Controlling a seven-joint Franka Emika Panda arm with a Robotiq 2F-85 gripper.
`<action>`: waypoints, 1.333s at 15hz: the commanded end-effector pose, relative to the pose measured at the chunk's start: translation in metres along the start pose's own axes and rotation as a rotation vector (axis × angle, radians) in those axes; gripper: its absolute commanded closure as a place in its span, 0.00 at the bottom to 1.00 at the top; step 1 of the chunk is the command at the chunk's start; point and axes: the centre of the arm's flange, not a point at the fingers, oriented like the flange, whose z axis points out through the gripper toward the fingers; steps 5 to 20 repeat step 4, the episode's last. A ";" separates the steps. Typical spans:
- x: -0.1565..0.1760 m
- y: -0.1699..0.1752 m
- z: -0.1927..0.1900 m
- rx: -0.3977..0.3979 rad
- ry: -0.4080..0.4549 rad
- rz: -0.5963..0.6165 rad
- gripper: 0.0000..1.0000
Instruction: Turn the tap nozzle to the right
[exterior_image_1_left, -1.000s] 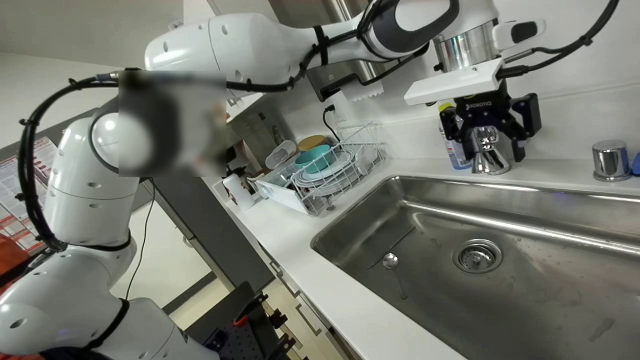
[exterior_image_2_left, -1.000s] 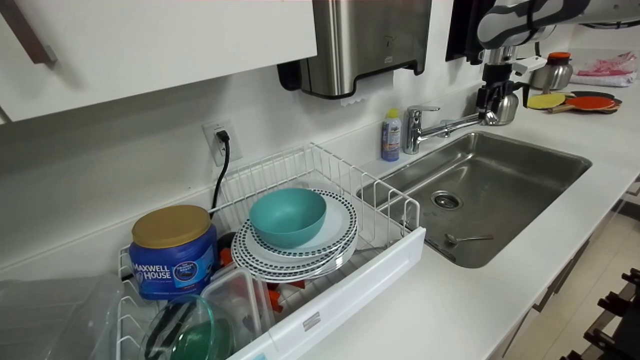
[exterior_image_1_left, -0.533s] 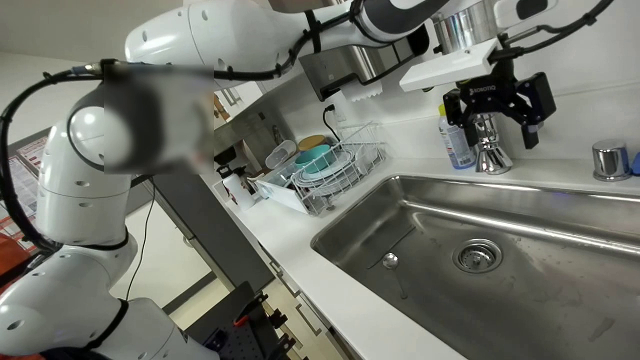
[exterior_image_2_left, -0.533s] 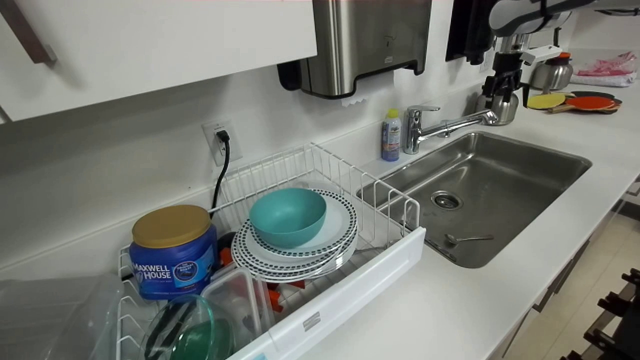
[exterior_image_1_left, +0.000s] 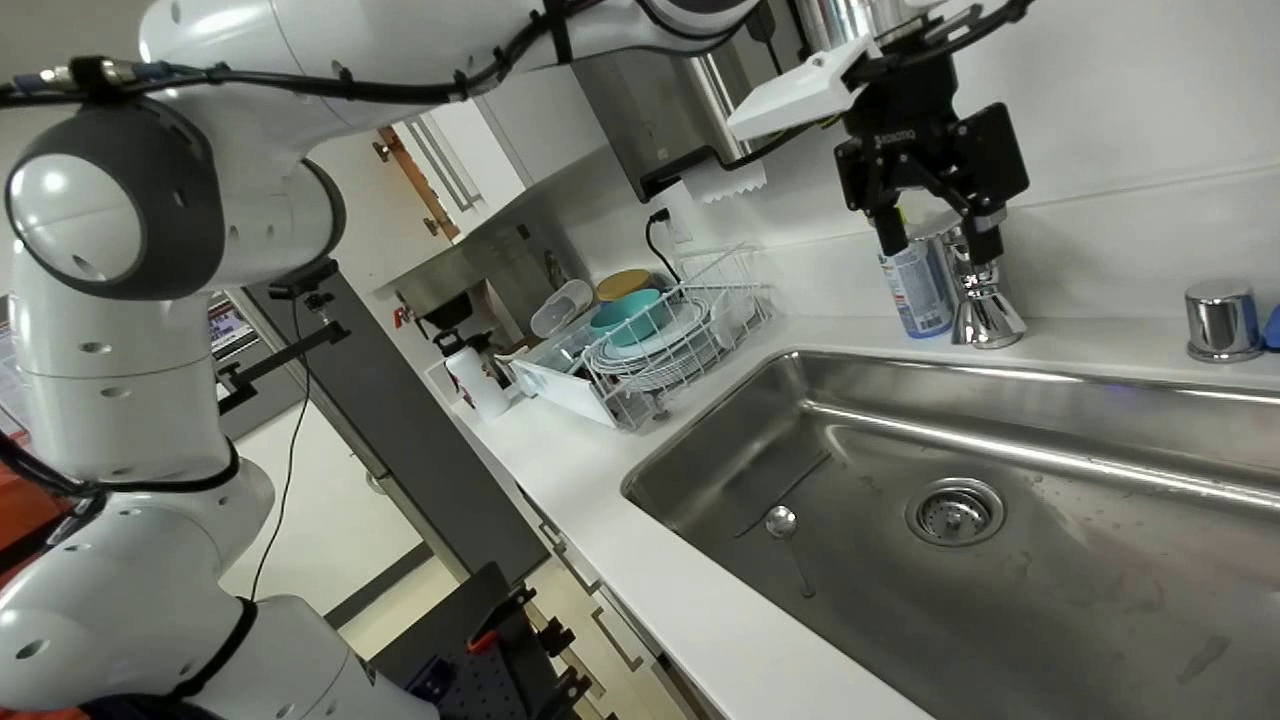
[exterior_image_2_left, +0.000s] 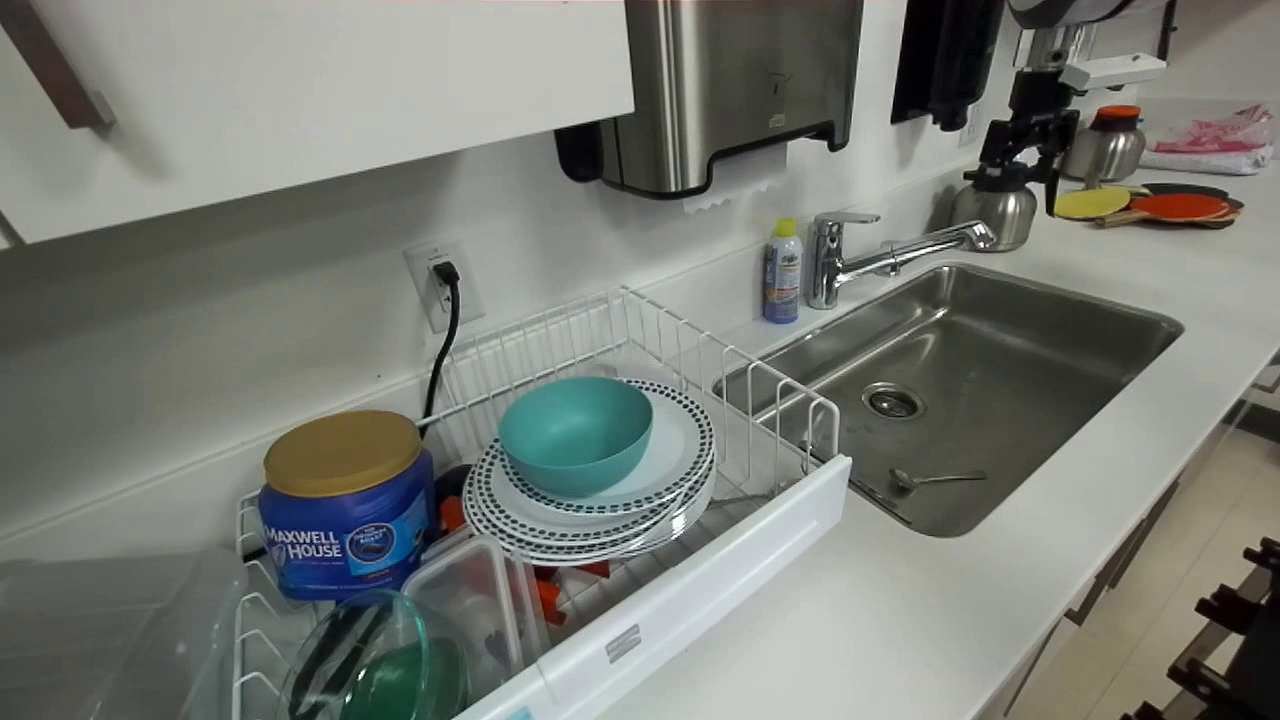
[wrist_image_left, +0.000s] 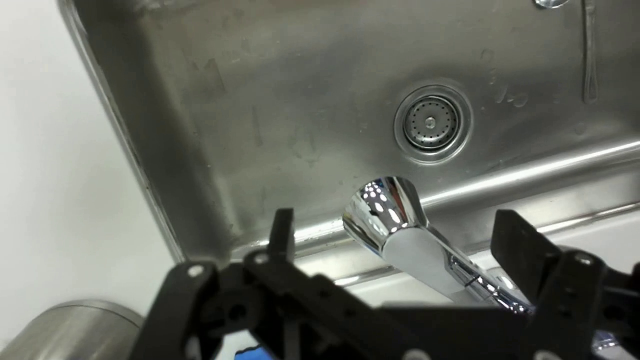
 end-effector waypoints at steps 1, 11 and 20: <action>-0.047 -0.021 -0.006 0.019 0.008 0.059 0.00; -0.058 -0.027 -0.006 0.033 0.008 0.083 0.00; -0.058 -0.027 -0.006 0.033 0.008 0.083 0.00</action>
